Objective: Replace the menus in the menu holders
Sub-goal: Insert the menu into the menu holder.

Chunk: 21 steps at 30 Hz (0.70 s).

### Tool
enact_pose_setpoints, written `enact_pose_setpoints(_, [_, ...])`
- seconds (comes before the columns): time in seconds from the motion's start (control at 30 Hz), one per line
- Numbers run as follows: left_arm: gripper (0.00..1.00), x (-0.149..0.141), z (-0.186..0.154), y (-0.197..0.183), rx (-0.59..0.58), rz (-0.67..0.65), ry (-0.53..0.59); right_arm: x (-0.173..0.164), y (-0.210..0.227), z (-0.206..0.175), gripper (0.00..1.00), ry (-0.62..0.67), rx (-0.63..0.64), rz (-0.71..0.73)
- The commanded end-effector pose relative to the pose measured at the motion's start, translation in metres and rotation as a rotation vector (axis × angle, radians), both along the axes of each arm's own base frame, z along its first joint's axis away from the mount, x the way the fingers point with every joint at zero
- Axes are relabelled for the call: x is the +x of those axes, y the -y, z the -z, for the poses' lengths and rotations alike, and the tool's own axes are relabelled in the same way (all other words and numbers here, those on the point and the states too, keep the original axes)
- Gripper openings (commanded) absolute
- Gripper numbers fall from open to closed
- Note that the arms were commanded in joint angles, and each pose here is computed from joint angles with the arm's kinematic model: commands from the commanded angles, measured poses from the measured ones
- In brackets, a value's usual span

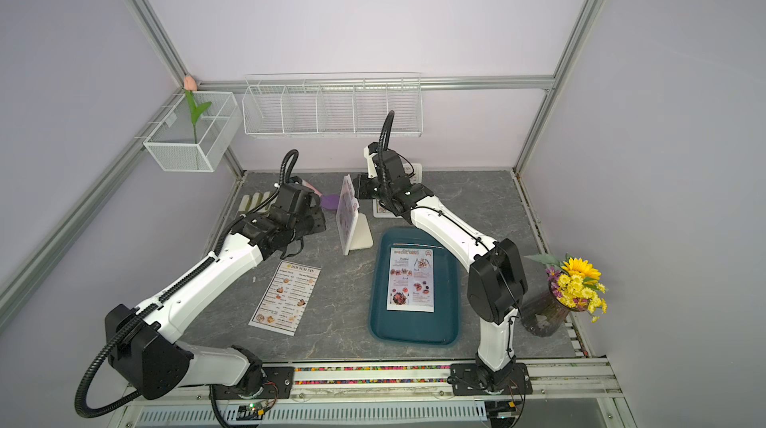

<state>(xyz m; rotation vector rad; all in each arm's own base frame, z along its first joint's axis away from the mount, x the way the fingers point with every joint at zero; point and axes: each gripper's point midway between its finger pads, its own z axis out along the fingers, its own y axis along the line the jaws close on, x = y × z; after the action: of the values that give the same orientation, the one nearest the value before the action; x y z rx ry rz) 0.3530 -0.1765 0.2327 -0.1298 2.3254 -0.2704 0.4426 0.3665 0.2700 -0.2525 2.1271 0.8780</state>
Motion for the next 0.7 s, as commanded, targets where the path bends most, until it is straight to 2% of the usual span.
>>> enact_pose_setpoints(0.0, [0.38, 0.004, -0.007, 0.003, -0.014, -0.007, 0.016, 0.004, -0.001, 0.01, 0.1, -0.019, -0.018, -0.019])
enact_pose_setpoints(0.67, [0.38, 0.005, -0.007, 0.003, -0.011, -0.009, 0.018, -0.002, -0.011, 0.027, 0.07, -0.072, 0.0, -0.062])
